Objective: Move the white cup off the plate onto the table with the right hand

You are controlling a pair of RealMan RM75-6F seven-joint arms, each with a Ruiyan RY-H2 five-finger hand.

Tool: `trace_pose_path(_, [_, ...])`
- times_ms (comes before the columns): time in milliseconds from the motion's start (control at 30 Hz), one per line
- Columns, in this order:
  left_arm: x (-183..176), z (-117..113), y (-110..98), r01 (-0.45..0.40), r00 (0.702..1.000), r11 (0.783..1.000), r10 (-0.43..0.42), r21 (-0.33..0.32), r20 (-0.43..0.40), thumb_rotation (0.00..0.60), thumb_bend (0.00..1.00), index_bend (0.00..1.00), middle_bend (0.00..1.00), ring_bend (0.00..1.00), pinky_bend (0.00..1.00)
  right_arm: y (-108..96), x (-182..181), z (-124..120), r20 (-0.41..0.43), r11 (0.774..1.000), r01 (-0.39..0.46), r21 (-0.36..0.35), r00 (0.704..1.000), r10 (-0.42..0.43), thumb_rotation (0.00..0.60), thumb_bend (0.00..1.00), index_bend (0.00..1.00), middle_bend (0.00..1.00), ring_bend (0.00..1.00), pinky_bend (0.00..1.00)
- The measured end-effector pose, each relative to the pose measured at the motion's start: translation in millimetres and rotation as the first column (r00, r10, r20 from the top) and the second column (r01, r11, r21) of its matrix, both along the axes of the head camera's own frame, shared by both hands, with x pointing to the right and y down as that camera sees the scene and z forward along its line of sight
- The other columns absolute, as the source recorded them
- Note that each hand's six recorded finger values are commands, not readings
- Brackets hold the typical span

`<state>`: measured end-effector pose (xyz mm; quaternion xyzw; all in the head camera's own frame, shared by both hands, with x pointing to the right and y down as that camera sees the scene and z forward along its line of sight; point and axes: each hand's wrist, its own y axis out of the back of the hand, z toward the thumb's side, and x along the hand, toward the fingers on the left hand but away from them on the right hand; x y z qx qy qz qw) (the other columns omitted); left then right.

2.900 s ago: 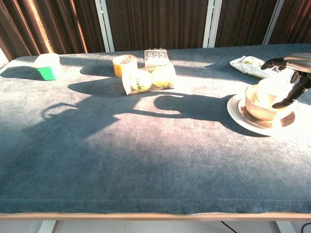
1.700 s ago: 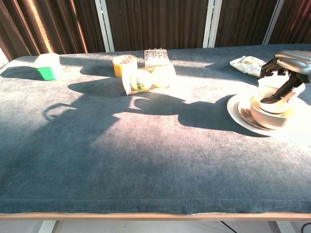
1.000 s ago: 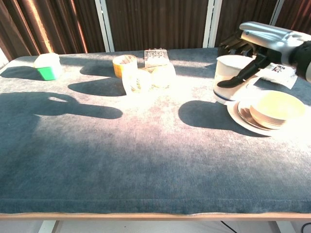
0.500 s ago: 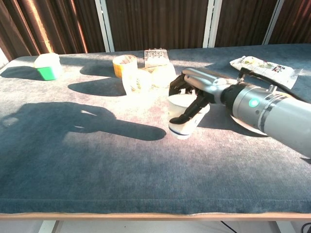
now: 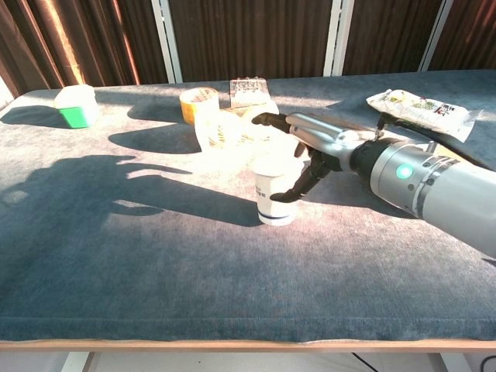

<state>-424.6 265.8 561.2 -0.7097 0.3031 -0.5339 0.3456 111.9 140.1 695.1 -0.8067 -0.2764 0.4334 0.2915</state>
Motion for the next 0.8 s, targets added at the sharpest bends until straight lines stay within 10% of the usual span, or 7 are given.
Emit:
trace_pose_path(400, [1,0,-1,0.002,1.0,1.0,-0.002,0.003,0.004,0.6,0.22,0.02,0.19,0.21,0.47,-11,89,-70,-0.013,0.979,-0.031,0.202,0.999,0.034,0.6,0.07,0.0,0.0,0.0,0.16])
trace_pose_path(800, [6,5,0,-0.012,0.999,1.0,0.012,0.005,0.037,0.6,0.22,0.02,0.19,0.2,0.47,62,269,-116,-0.332,0.948,-0.213,0.238,0.899,0.286,0.6,0.07,0.0,0.0,0.0,0.13])
